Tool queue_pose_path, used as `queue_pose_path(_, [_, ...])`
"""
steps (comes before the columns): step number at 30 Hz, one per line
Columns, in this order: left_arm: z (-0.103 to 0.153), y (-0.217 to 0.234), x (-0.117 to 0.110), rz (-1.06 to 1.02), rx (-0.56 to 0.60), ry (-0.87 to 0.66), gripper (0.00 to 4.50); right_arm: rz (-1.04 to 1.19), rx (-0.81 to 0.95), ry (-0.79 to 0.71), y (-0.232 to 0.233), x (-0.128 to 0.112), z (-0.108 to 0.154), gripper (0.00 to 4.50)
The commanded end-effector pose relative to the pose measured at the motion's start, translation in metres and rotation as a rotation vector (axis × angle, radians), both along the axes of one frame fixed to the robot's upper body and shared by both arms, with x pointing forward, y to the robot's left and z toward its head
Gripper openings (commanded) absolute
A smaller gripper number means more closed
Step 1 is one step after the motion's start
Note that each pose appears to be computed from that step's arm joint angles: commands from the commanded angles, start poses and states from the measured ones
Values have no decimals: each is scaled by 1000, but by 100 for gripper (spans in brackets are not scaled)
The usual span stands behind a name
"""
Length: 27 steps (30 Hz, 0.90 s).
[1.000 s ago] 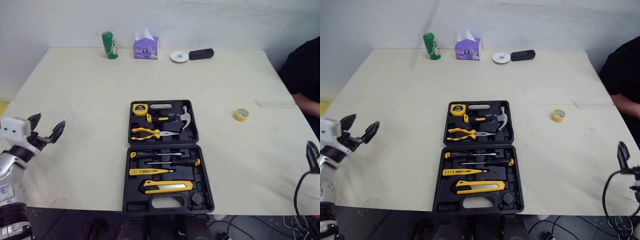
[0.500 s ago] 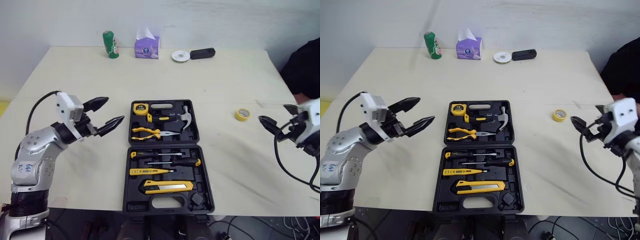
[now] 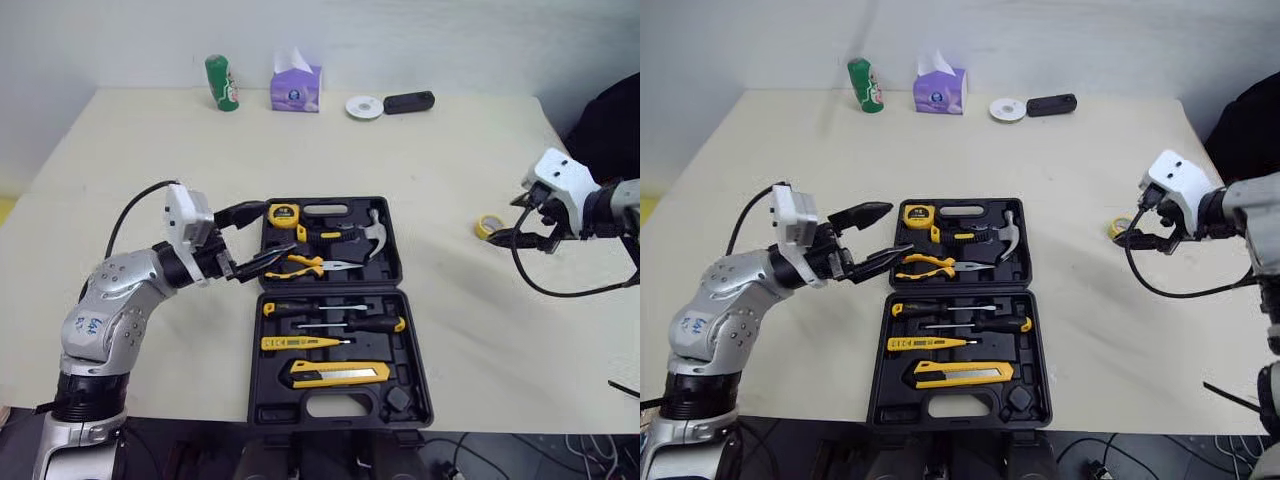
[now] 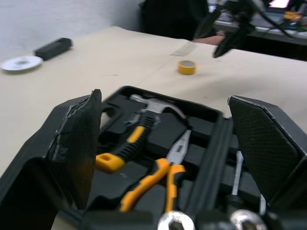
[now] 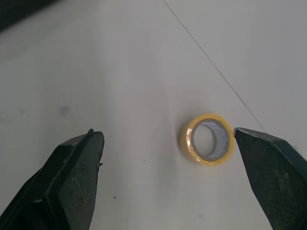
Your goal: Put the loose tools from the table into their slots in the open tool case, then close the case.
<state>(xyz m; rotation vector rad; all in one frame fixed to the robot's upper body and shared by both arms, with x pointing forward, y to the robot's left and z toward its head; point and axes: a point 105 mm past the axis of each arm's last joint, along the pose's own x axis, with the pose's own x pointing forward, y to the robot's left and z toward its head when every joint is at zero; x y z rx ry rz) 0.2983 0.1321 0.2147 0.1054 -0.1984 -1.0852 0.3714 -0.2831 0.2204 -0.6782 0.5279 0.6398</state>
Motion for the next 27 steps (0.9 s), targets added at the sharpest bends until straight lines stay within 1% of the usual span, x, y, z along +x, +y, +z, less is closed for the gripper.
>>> queue_pose_path(1, [11,-16,-12,-97,3,-47,443,-7,-65,52,-7,11,0,450])
queue_pose_path(9, [6,-29,-14,-126,-7,-43,443,-2,-194,160,-11,25,-8,450])
queue_pose_path(15, [2,-30,-16,-126,-13,-34,443,4,-218,182,-6,31,-16,450])
queue_pose_path(18, [0,-30,-16,-125,-16,-29,443,46,-212,236,0,28,-24,450])
queue_pose_path(23, [-2,-31,-19,-139,-30,-13,443,20,-252,190,-2,35,-30,450])
queue_pose_path(27, [-4,-30,-21,-135,-29,-9,443,28,-267,180,-1,36,-30,450])
